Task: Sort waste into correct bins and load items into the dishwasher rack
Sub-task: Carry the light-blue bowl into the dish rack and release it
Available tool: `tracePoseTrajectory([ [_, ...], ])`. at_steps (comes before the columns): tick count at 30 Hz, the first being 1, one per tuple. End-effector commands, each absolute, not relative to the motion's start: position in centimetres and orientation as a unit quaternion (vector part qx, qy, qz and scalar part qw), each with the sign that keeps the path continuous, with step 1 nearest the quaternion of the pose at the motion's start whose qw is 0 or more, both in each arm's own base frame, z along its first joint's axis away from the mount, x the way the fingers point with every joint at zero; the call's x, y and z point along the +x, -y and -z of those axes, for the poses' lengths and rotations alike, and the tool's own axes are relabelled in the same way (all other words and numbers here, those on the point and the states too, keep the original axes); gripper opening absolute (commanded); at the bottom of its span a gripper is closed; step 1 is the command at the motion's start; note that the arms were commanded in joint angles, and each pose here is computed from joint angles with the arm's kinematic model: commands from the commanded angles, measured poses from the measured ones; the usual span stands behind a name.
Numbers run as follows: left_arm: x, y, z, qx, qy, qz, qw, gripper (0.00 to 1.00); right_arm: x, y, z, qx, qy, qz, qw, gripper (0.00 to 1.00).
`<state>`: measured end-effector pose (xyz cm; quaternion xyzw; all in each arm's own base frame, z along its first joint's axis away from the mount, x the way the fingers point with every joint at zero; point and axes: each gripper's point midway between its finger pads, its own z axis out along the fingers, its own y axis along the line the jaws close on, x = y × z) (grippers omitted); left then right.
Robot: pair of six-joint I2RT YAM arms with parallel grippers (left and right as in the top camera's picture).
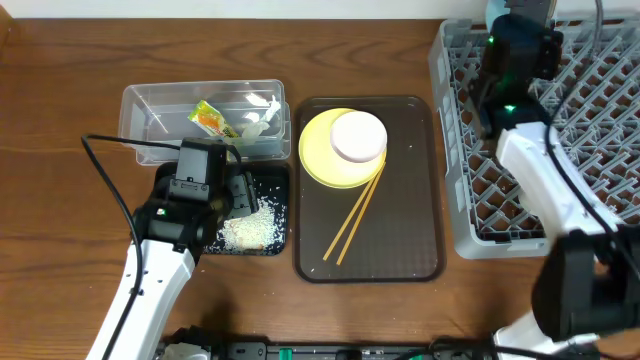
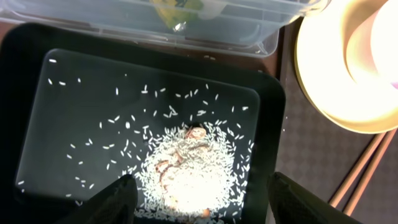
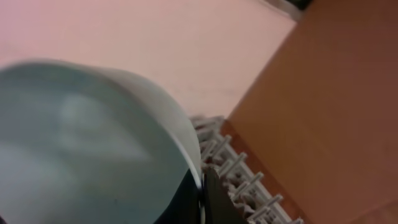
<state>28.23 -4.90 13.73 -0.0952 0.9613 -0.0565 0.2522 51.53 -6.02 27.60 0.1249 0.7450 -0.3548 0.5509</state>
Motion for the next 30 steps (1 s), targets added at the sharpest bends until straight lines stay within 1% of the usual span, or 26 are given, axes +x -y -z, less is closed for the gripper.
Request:
tracePoseTrajectory([
  [1, 28.5, 4.6, -14.1, -0.099, -0.960, 0.052, 0.257, 0.70, 51.5, 7.5, -25.6, 0.142, -0.740, 0.403, 0.519, 0.02],
  [7, 28.5, 4.7, -14.1, -0.100, -0.960, 0.054, 0.257, 0.69, 53.0, 7.2, -20.9, 0.126, -0.755, 0.411, 0.495, 0.01],
  [12, 28.5, 4.7, -14.1, -0.100, -0.960, 0.054, 0.257, 0.69, 53.8, 7.0, -18.8, 0.123, -0.760, 0.406, 0.493, 0.01],
  [22, 28.5, 4.7, -14.1, -0.100, -0.960, 0.054, 0.257, 0.70, 54.4, 6.2, -18.2, 0.122, -0.765, 0.381, 0.505, 0.02],
  [30, 28.5, 4.7, -14.1, -0.100, -0.960, 0.054, 0.257, 0.70, 54.7, 6.2, -16.5, 0.116, -0.770, 0.384, 0.496, 0.02],
])
